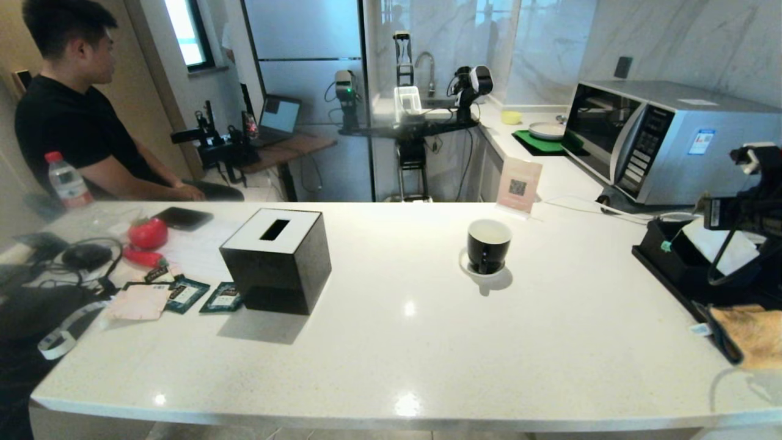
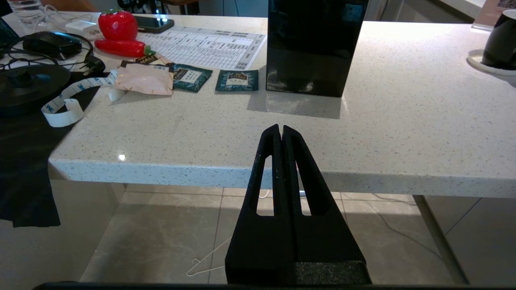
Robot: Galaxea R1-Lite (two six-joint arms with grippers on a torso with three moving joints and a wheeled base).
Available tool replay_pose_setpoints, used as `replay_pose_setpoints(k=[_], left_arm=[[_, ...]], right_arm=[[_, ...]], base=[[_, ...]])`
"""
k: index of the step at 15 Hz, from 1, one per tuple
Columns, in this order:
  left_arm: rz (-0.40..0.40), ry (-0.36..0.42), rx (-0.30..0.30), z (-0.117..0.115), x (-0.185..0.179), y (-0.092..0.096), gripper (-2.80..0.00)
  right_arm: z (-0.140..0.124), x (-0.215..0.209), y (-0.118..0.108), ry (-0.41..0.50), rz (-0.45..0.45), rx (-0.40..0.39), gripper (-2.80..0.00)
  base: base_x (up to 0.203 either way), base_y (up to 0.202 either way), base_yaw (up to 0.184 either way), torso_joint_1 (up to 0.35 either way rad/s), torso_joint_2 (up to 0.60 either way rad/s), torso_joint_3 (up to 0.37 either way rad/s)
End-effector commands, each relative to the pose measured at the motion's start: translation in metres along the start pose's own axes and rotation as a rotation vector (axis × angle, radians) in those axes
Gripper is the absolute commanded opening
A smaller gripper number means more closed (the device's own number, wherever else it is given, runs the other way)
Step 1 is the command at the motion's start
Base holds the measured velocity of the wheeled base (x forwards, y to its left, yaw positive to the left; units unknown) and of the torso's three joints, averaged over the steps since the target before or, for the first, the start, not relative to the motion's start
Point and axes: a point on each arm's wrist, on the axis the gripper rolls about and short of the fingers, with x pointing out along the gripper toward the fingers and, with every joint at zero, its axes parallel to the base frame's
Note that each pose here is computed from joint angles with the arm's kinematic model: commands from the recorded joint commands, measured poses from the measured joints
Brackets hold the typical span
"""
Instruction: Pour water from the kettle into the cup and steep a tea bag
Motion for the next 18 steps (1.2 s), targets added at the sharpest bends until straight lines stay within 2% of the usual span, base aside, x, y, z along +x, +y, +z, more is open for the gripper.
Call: replay_pose_setpoints(k=[1, 4, 8, 18], left_arm=[[0.001, 0.001, -0.001, 0.0, 0.0, 0.0, -2.8], [0.001, 0.0, -0.001, 0.0, 0.0, 0.0, -2.8], [0.001, 0.0, -0.001, 0.0, 0.0, 0.0, -2.8], [0.001, 0.0, -0.001, 0.0, 0.0, 0.0, -2.8]], right_arm=[[0.004, -0.002, 0.0, -0.014, -0.001, -0.003, -2.8], [0.007, -0.006, -0.001, -0.025, -0.005, -0.002, -2.8], [0.015, -0.008, -0.002, -0.086, -0.016, -0.003, -2.8], [0.019, -0.012, -0.003, -0.103, -0.017, -0.003, -2.8]], base=[[0.0, 0.0, 0.0, 0.0, 0.0, 0.0], [0.0, 0.0, 0.0, 0.0, 0.0, 0.0], [0.0, 0.0, 0.0, 0.0, 0.0, 0.0], [0.0, 0.0, 0.0, 0.0, 0.0, 0.0]])
